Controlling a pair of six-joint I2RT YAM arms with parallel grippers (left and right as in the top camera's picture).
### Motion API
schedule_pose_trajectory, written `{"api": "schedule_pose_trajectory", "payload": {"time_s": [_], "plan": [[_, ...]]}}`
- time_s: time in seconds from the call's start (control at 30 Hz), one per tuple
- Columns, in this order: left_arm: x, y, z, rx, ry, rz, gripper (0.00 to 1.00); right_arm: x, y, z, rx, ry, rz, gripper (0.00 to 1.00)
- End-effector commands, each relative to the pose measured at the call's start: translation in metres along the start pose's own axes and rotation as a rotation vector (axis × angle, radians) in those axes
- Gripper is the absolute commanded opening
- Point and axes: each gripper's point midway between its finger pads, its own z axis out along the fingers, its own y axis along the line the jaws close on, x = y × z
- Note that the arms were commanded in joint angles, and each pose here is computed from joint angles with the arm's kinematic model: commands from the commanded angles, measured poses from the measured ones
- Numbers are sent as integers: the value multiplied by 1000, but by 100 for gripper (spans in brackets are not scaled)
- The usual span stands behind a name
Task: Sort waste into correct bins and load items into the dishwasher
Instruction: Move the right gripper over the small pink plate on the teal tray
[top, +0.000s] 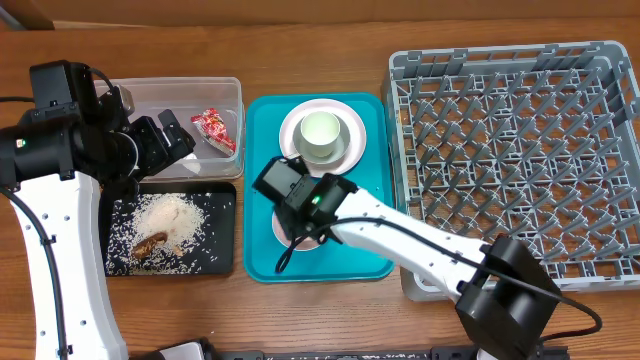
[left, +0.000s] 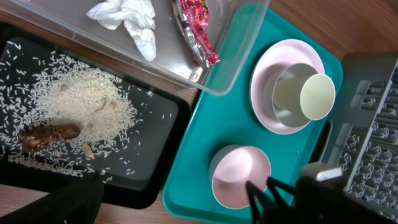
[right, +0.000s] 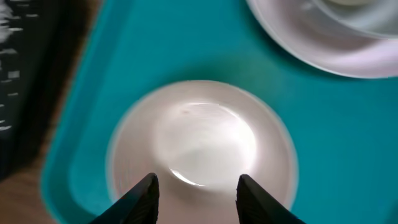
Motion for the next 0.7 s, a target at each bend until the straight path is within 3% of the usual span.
{"api": "schedule_pose_trajectory", "payload": {"time_s": [0.0, 0.13, 0.47, 0.67], "plan": [[0, -5, -4, 17, -8, 5, 100, -6, -38, 2, 87, 2, 127, 43], [0, -5, -4, 17, -8, 5, 100, -4, -53, 4, 66, 50, 182, 47], [0, -5, -4, 17, -9, 5, 100, 26, -57, 23, 10, 156, 214, 46], [-1, -5, -4, 18, -11, 5, 100, 39, -56, 31, -1, 185, 229, 27]]}}
